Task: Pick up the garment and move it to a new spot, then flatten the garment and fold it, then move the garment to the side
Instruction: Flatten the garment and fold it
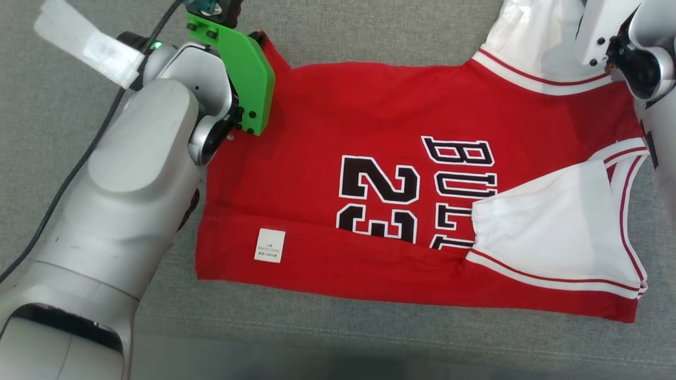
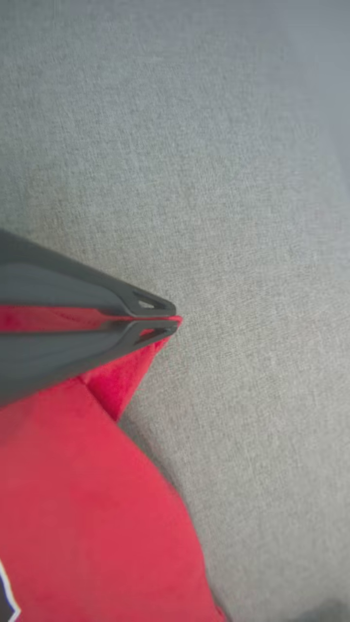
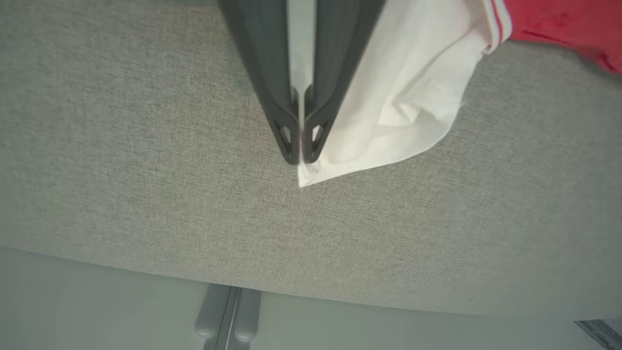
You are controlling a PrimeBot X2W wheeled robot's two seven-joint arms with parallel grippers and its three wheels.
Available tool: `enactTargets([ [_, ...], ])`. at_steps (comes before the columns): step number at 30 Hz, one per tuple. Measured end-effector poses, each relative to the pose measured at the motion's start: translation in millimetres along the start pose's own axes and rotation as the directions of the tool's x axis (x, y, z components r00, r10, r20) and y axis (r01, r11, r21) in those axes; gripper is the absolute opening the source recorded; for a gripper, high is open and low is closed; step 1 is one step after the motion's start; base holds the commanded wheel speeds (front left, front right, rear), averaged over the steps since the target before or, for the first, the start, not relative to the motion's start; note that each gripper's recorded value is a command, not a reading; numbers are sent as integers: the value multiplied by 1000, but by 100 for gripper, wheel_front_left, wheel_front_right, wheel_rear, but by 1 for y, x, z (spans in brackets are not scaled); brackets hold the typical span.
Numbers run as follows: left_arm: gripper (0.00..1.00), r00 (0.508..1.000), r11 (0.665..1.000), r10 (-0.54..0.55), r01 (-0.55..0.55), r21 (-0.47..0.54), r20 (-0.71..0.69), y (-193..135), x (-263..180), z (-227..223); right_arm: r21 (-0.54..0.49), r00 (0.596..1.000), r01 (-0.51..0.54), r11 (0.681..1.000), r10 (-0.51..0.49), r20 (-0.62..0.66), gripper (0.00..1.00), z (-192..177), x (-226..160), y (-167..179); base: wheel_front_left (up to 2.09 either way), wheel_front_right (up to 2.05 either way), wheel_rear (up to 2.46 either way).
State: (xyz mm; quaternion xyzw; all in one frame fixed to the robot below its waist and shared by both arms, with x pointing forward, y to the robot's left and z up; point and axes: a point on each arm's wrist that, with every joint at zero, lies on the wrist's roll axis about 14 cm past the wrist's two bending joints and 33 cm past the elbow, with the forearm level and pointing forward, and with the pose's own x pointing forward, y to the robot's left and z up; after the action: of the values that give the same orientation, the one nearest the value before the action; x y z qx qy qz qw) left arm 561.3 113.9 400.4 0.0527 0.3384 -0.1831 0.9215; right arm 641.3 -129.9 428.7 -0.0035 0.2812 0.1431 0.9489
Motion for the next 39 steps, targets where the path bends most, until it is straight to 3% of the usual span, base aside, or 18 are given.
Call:
enactTargets([
  [4, 0, 992, 999, 53, -51, -16, 110, 14, -15, 19, 24, 998, -28, 999, 26, 64, 0, 11, -23, -2, 0, 0, 0],
  [12, 0, 978, 992, 120, -113, -46, 170, 23, -39, 21, 10, 979, -35, 999, 32, 203, 0, 36, -70, -7, 0, 0, 0],
  [18, 0, 953, 971, 218, -189, -147, 211, 34, -60, 18, 4, 959, -64, 998, 60, 278, 0, 46, -104, 1, 0, 0, 0],
  [28, 0, 903, 947, 271, -187, -263, 333, 26, -95, 10, -36, 954, -160, 987, 164, 252, 0, 16, -159, 22, 0, 0, 0],
  [39, 0, 909, 952, 241, -154, -265, 340, 0, -112, -28, -29, 974, -203, 979, 205, 95, 0, -39, -200, 23, 0, 0, 0],
])
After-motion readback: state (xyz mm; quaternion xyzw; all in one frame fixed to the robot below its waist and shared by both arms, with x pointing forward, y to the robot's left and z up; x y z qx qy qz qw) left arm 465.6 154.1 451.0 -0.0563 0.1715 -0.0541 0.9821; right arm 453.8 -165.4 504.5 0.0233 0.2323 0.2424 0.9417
